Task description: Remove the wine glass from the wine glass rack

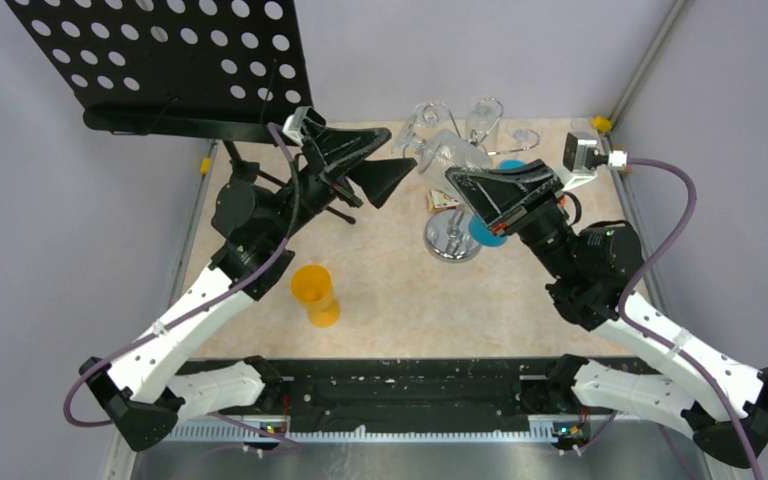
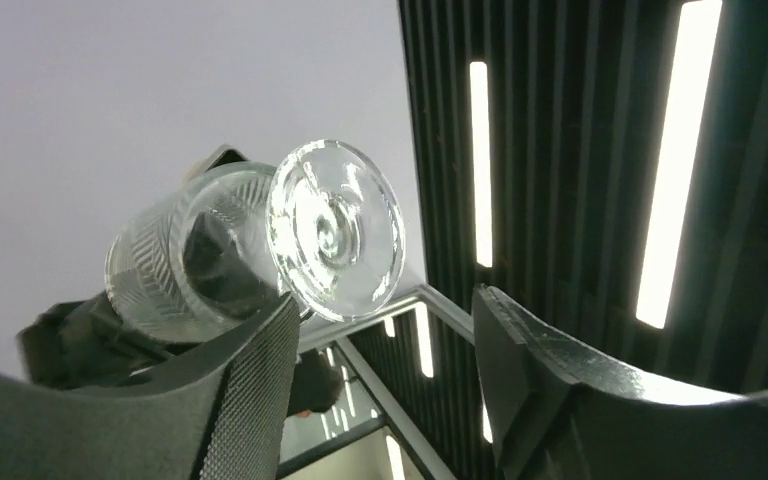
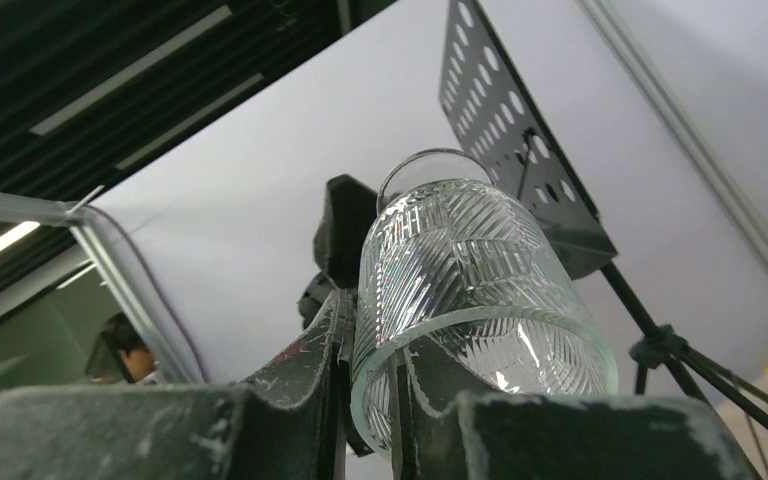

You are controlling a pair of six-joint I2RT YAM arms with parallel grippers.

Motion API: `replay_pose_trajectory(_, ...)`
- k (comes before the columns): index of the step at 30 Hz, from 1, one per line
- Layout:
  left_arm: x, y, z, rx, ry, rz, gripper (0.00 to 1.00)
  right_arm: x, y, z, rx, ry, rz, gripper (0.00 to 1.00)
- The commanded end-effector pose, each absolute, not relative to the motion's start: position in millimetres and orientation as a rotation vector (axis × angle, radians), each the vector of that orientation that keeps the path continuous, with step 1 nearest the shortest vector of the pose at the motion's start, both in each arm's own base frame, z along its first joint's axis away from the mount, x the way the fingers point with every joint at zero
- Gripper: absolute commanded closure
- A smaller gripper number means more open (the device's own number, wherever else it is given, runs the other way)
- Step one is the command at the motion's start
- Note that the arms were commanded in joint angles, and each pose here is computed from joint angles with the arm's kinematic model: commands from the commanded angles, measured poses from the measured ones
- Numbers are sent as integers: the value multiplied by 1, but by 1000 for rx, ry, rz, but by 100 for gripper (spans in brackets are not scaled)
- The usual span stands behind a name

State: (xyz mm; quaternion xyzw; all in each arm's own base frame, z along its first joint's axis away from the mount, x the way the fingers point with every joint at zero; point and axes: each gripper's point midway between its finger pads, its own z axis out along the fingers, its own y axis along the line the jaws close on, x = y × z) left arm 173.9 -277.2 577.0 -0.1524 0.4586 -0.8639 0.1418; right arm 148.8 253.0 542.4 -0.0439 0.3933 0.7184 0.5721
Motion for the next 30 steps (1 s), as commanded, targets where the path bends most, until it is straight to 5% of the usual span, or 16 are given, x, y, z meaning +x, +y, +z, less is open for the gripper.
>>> replay_pose_trajectory(1,161,-274,565,-222,1387,-2255,29,144,219,582,-53,853,1573,100)
replay_pose_trajectory(8,180,-264,497,-58,1674,-1610,10,154,222,571,-94,1005,1432,100)
replay_pose_trajectory(19,208,-164,484,-70,1663,-847,9,157,275,537,-419,1312,1341,100)
replay_pose_trajectory(30,207,-96,491,-175,1571,-555,9,171,339,469,-515,1621,1351,100)
